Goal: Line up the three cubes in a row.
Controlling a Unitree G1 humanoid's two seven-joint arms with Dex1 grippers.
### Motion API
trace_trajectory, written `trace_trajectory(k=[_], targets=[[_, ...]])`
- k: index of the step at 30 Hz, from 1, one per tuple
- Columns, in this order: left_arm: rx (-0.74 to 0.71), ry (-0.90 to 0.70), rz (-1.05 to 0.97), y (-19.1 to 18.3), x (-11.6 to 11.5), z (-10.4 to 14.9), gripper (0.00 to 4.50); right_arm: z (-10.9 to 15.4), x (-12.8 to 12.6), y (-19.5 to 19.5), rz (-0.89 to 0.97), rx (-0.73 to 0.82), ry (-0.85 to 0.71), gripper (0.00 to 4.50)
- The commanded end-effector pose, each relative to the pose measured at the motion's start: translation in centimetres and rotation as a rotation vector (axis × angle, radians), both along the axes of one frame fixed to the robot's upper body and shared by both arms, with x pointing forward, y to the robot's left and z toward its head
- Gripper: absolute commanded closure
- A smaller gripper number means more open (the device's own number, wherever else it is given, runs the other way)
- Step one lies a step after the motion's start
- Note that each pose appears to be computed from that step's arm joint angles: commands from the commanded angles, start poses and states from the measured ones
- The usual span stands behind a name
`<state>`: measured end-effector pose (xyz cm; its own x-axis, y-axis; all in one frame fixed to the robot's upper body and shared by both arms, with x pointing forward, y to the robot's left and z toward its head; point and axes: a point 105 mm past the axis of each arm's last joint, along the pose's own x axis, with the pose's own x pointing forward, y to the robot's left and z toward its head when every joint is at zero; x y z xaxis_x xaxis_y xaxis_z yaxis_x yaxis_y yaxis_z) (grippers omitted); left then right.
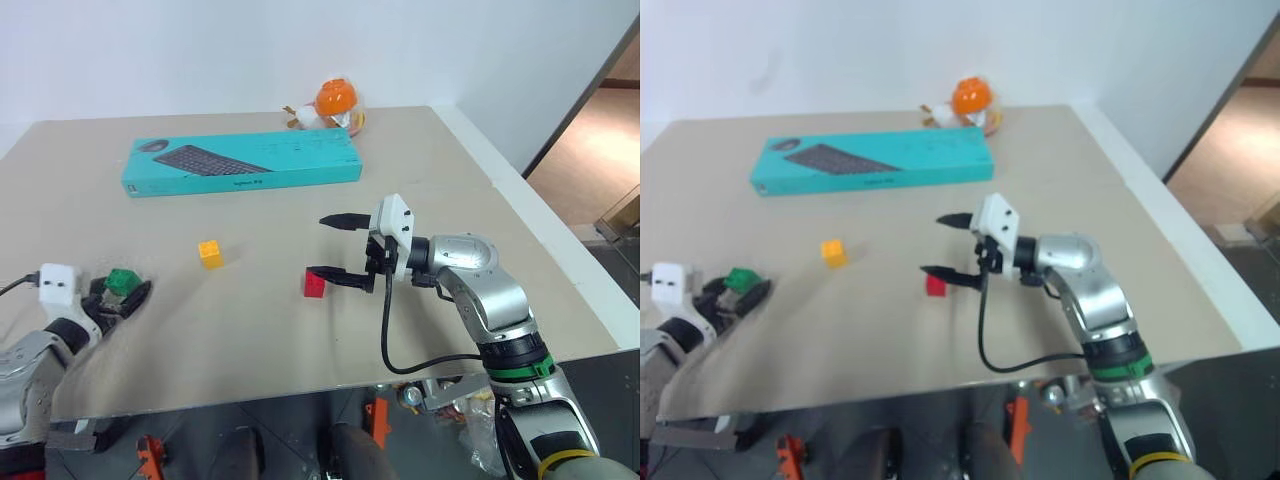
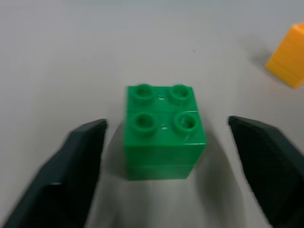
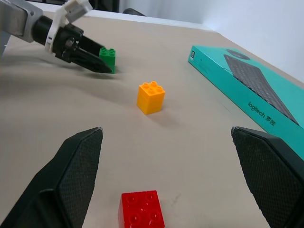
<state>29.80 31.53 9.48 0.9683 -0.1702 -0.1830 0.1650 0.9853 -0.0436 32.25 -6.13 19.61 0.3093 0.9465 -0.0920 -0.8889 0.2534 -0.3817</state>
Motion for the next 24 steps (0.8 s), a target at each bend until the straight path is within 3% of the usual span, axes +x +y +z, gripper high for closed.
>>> trace_trajectory(k=[1,5,8,11,14,19,21,24], targets=[[0.060,-0.021,-0.010,0.4,0.4,0.7,1.81,1.6,-0.5,-0.2,0.001,0.016,-0.067,0.00],[0.092,-0.014,-0.007,0.5,0.6,0.4,3.13,1.6,-0.6,-0.1,0.001,0.019,-0.065,0.00],[0.125,-0.034,-0.002,0.5,0.6,0.8,3.15,1.7,-1.0,0.0,0.020,0.031,-0.044,0.00],[0.177,-0.051,-0.125,-1.5,0.0,1.8,3.15,1.9,-1.7,-0.2,0.047,0.041,-0.022,0.00],[0.175,-0.054,-0.347,-5.7,-1.1,3.5,3.15,2.0,-2.7,-0.5,0.080,0.041,0.012,0.00],[0.202,0.033,-0.736,-11.6,-2.7,4.0,3.15,1.5,-4.2,-1.0,0.125,0.002,0.055,0.00],[0.226,0.059,-0.809,-12.3,-2.6,3.8,3.15,1.3,-4.5,-1.2,0.124,-0.009,0.061,0.00],[0.264,0.038,-0.995,-15.2,-0.4,4.1,3.15,1.0,-4.7,-1.7,0.094,-0.028,0.062,0.00]])
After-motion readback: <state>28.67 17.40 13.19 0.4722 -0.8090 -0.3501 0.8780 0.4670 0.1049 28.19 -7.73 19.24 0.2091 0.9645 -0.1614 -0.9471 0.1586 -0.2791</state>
